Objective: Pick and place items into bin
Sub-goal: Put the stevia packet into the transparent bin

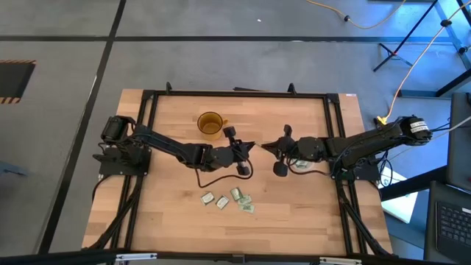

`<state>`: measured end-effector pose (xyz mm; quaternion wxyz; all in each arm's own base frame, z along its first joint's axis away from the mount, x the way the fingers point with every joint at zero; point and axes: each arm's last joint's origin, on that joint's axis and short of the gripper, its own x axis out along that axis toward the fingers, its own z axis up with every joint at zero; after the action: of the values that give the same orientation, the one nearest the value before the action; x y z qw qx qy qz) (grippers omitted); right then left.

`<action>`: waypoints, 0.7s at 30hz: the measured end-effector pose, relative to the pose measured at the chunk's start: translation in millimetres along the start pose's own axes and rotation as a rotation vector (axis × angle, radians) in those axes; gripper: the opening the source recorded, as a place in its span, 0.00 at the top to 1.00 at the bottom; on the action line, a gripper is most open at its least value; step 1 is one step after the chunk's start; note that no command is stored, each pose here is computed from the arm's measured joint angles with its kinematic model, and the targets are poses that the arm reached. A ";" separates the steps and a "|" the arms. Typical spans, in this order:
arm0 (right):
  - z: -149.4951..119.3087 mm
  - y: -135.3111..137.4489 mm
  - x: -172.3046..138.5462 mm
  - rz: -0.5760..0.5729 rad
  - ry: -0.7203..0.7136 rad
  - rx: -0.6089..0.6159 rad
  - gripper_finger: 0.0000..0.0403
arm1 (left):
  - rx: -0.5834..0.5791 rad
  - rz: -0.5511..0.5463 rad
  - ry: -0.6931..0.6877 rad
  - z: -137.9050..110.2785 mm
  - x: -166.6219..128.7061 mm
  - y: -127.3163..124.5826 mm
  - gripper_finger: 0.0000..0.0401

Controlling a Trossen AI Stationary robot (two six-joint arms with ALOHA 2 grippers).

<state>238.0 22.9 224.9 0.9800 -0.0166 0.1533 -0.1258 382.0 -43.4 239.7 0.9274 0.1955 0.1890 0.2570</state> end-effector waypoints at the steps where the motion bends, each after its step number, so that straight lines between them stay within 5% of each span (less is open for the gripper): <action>1: 0.0 0.0 0.0 0.000 0.000 0.005 0.99 | 0.012 -0.001 0.001 -0.1 0.0 -0.1 0.94; 12: 7.8 -11.0 -25.3 -0.047 0.116 0.025 1.00 | 0.013 -0.005 0.055 -3.7 -6.8 -2.2 0.72; 21: 2.0 -23.0 -73.9 -0.190 0.645 0.125 1.00 | -0.083 -0.156 0.210 -22.3 -8.6 -6.3 0.72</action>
<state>165.0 19.2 250.4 0.8642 0.0701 0.4449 -0.2245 367.7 -47.2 219.9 0.9268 0.1139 0.2891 0.2109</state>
